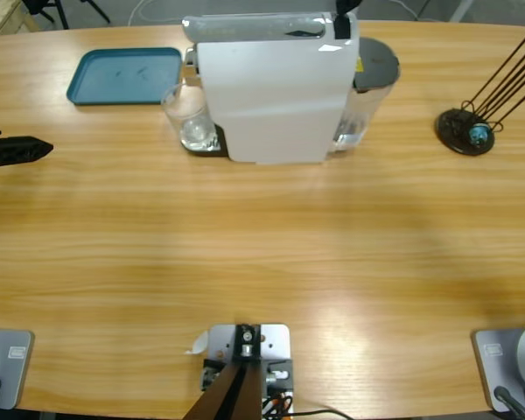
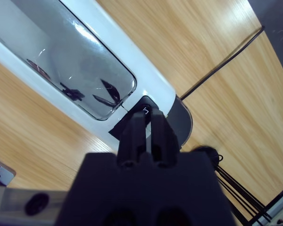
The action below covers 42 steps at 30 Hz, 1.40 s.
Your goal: Pour coffee
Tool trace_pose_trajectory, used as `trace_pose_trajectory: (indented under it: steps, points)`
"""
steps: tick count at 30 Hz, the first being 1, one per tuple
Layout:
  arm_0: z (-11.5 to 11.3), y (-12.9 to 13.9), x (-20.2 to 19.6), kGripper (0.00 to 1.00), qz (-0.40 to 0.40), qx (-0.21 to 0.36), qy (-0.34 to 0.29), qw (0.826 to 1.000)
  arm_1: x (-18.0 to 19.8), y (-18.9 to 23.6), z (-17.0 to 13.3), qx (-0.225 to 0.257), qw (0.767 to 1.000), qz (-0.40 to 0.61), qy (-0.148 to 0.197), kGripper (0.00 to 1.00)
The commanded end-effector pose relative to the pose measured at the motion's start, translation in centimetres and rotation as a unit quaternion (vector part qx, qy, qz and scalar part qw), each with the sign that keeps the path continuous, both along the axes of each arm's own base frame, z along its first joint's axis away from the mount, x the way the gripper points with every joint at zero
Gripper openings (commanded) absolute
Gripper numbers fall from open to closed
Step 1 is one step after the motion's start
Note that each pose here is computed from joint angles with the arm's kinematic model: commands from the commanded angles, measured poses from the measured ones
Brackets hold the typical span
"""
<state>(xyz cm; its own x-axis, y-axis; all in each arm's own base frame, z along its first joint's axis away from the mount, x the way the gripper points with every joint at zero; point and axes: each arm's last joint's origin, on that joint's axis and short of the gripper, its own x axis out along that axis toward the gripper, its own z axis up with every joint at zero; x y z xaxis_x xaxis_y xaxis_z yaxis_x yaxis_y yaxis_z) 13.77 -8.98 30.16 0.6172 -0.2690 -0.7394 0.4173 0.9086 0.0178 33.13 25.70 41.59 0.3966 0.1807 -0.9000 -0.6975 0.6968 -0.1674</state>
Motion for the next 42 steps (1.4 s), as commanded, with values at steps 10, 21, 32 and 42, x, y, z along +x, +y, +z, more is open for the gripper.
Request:
trace_pose_trajectory:
  steps: [10,21,32,42]
  points:
    - [-0.9,0.4,-0.5,0.941,0.008,0.001,0.008,1.000,1.2,1.5,-4.5,-0.032,0.998,0.007,0.061,0.000]
    - [-0.8,0.5,-0.5,0.945,0.008,0.000,0.006,1.000,0.4,0.8,-1.1,-0.001,1.000,0.006,0.013,0.000]
    - [-0.8,0.6,-0.7,0.954,0.007,-0.005,0.001,1.000,-4.4,-3.3,5.0,0.049,0.997,-0.012,-0.064,1.000]
    - [-0.9,0.5,-0.7,0.954,0.006,-0.006,0.001,1.000,-10.3,-7.6,2.6,0.062,0.995,-0.027,-0.067,1.000]
